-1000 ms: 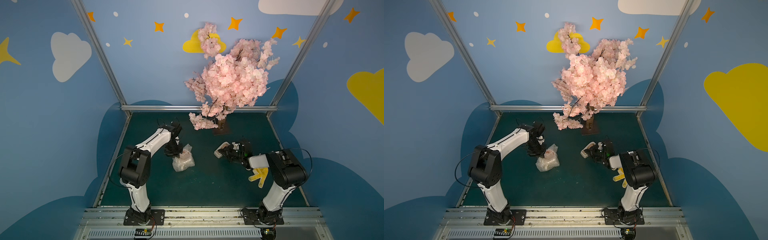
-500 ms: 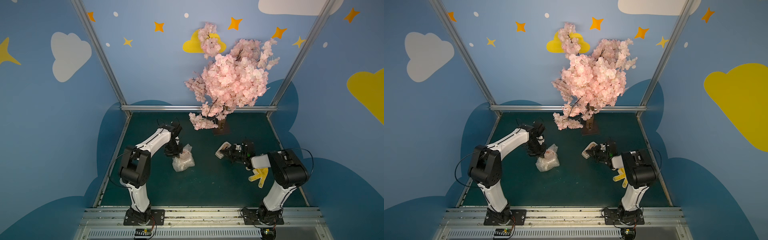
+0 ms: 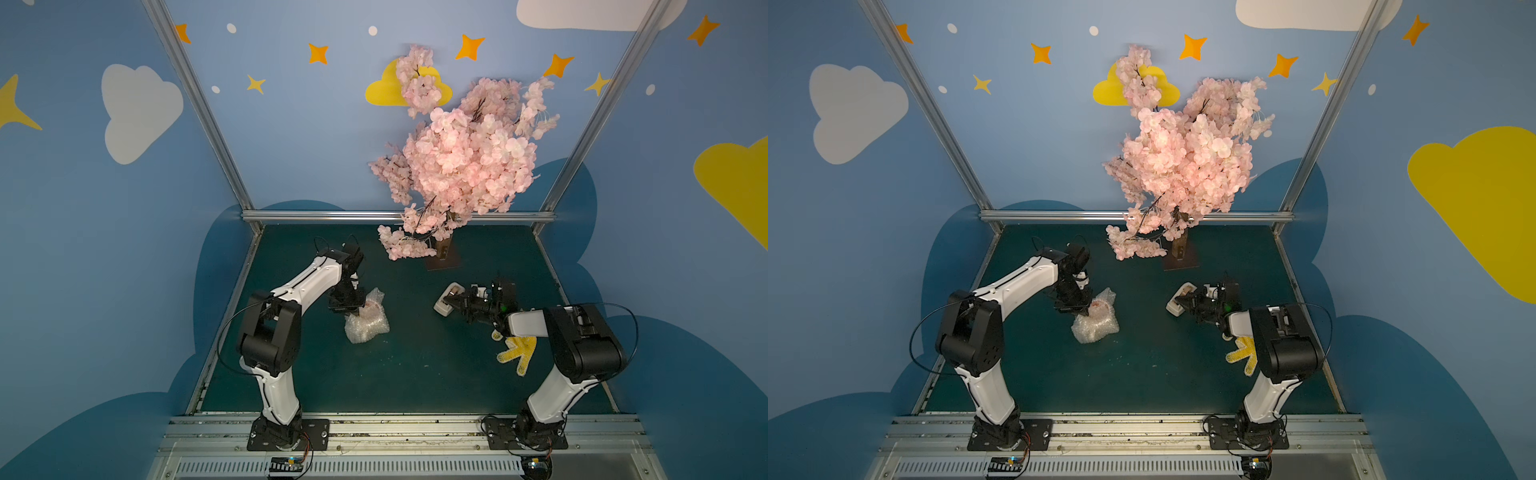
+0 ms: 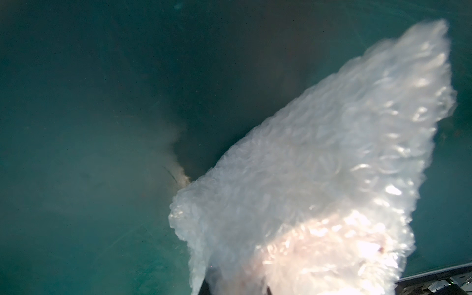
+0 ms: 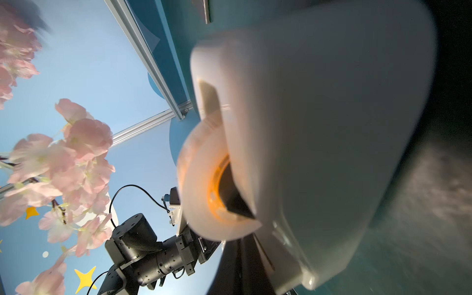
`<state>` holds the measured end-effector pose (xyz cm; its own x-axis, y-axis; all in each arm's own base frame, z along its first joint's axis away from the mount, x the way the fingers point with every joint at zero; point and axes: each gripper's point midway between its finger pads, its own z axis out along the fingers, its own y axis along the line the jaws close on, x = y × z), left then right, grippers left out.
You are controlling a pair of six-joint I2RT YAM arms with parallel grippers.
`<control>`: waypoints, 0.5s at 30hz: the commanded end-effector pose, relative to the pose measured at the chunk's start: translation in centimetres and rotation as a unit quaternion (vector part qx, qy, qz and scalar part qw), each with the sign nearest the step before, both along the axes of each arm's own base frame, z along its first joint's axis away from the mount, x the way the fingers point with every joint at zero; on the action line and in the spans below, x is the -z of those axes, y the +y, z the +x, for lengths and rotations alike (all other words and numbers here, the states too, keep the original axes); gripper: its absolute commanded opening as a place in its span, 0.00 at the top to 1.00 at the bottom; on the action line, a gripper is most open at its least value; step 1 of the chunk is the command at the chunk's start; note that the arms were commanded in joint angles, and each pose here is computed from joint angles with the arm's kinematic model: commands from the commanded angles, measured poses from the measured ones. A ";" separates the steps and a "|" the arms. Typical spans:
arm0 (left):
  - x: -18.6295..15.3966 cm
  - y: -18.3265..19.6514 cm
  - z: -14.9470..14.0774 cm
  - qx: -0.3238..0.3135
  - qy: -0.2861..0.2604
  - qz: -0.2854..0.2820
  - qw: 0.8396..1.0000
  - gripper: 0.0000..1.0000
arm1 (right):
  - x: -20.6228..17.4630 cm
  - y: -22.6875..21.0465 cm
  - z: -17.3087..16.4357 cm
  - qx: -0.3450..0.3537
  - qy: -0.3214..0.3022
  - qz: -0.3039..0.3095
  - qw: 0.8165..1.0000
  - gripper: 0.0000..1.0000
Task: Wrap mugs in bubble wrap
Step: Tear off the tape using the Tape Cutter.
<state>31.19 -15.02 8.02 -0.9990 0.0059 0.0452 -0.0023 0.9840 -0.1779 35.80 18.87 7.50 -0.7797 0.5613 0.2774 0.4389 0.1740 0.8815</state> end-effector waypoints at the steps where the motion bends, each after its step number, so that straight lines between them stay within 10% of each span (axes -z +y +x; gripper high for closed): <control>1: -0.7 -0.1 -0.4 0.008 0.001 -0.009 1.000 0.97 | -2.5 0.0 0.5 -0.017 -0.039 0.016 0.999 1.00; 15: -0.6 0.1 -0.7 0.006 0.002 -0.007 1.000 0.97 | -3.7 0.0 0.6 -0.033 -0.058 0.027 0.997 1.00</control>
<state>31.19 -15.03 8.02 -0.9990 0.0056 0.0451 -0.0026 0.9840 -0.1784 36.06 18.44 8.39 -0.8004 0.5348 0.2710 0.4061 0.1511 0.9013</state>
